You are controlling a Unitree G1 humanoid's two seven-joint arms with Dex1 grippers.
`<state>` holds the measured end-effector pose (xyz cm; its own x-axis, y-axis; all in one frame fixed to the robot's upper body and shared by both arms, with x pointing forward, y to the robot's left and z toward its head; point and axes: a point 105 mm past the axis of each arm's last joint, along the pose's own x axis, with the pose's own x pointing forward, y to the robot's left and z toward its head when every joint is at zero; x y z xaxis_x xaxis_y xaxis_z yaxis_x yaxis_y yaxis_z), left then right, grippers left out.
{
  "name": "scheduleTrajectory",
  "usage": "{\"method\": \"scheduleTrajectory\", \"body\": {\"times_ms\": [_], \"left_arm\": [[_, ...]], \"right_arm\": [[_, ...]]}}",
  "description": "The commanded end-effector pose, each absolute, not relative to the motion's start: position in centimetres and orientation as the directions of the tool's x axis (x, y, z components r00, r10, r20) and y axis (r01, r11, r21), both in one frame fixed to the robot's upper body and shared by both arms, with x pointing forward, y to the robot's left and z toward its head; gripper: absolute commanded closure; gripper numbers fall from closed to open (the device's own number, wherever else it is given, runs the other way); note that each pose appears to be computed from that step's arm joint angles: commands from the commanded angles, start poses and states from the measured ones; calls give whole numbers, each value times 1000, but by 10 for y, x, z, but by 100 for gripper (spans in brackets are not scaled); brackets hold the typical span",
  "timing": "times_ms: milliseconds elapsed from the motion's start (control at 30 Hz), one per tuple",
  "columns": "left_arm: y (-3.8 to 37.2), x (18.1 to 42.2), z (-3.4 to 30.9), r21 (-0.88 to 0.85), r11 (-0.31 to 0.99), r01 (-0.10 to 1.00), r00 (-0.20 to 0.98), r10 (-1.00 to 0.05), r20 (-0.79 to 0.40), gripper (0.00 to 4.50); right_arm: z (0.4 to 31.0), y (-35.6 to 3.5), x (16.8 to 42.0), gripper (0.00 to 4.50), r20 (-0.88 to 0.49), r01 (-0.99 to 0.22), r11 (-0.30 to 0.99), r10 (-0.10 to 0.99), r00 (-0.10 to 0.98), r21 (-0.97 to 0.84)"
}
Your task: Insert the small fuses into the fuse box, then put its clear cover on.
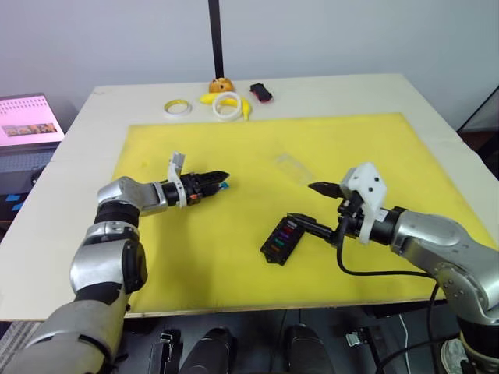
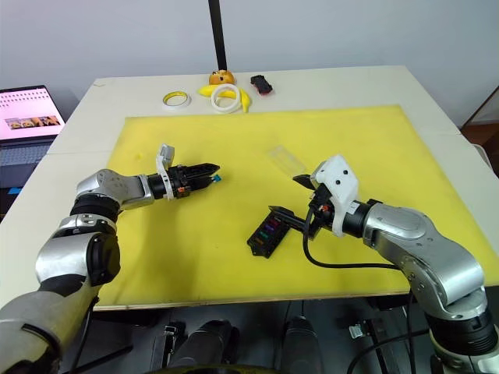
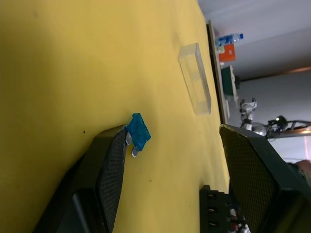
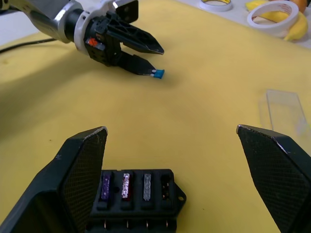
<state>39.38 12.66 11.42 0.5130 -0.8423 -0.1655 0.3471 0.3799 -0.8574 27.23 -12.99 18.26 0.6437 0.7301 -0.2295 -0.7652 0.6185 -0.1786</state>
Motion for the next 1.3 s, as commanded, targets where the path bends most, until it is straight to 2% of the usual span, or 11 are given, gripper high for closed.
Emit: {"method": "scheduleTrajectory", "body": {"times_ms": [33, 100, 500, 700, 1000, 1067, 1100, 1133, 1300], "left_arm": [[122, 390, 107, -848, 398, 350, 487, -851, -199, 266], [122, 389, 107, -850, 393, 350, 479, -855, -199, 370], [123, 392, 102, -854, 411, 321, 507, -836, -212, 370], [119, 385, 94, -844, 426, 326, 461, -851, -252, 370], [120, 384, 93, -843, 432, 321, 459, -849, -261, 370], [123, 385, 81, -805, 504, 311, 470, -819, -331, 370], [126, 387, 71, -761, 567, 315, 490, -784, -381, 424], [128, 388, 70, -759, 572, 310, 506, -775, -378, 444], [132, 389, 90, -818, 486, 309, 511, -810, -288, 444]], "right_arm": [[186, -127, 265, 0, -225, -781, 583, 749, 624, -225], [186, -126, 264, 0, -229, -788, 575, 754, 615, -220], [187, -128, 261, 0, -221, -792, 576, 761, 610, -205], [188, -130, 262, 0, -219, -786, 583, 755, 618, -207], [188, -133, 263, 0, -218, -780, 592, 749, 626, -205], [188, -133, 263, 0, -217, -778, 595, 747, 628, -204], [188, -133, 263, 0, -218, -777, 595, 746, 629, -204], [188, -133, 263, 0, -219, -777, 595, 746, 629, -205], [187, -134, 262, 0, -224, -775, 600, 742, 631, -196]]}}
